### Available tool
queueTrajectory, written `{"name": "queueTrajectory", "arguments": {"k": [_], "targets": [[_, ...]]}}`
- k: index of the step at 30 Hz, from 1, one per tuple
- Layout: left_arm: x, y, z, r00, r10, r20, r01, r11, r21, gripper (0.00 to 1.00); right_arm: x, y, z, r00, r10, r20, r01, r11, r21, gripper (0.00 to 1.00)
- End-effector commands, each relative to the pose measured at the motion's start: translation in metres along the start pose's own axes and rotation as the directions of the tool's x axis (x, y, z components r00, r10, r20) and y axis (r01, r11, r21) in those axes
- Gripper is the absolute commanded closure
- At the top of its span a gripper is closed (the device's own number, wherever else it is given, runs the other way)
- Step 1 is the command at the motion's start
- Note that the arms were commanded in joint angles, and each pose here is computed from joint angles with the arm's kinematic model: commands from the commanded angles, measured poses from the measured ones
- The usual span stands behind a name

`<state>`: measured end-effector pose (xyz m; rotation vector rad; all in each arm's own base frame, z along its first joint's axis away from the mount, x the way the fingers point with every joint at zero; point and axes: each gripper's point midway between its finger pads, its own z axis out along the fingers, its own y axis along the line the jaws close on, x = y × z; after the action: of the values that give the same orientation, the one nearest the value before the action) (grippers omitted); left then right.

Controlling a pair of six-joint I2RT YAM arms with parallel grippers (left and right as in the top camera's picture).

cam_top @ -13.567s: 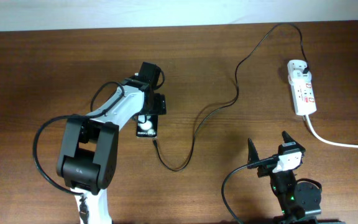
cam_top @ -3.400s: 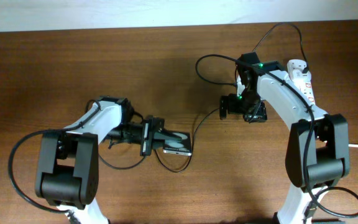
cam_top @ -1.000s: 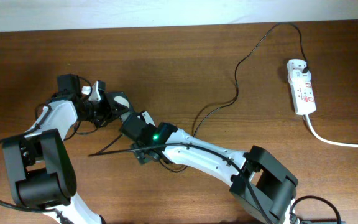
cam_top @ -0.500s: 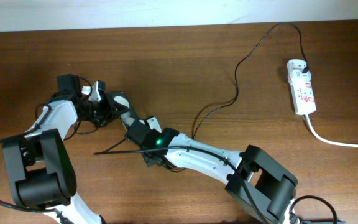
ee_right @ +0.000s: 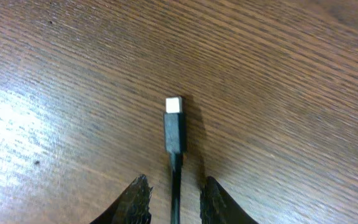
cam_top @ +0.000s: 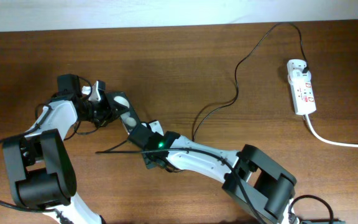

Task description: Plug charger to phone and switch on socket

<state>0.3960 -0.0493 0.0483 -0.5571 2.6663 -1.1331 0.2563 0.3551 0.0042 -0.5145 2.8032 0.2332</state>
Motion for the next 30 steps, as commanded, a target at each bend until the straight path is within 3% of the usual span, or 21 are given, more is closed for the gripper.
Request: {"name": "queueTrajectory", "arguments": {"k": [1,5,30], "targets": [[-0.0012,-0.0137,-0.0073,1.0,0.013,0.011,-0.013,0.999,0.036,1.0,0.0108,-0.0032,0.0186,0.999,0.01,-0.032,-0.01,1.0,0.017,0.7],[-0.0012,-0.0137,-0.0073,1.0,0.013,0.011,-0.013,0.999,0.036,1.0,0.0178,-0.0101,0.0183,0.998,0.009,-0.06,-0.006,0.999,0.045,0.79],[-0.0013,-0.0138,-0.0073,1.0,0.014,0.011,-0.014,0.999,0.037,1.0,0.0172,-0.0101,0.0183,0.998,0.01,-0.058,-0.007,0.999,0.045,0.79]]}}
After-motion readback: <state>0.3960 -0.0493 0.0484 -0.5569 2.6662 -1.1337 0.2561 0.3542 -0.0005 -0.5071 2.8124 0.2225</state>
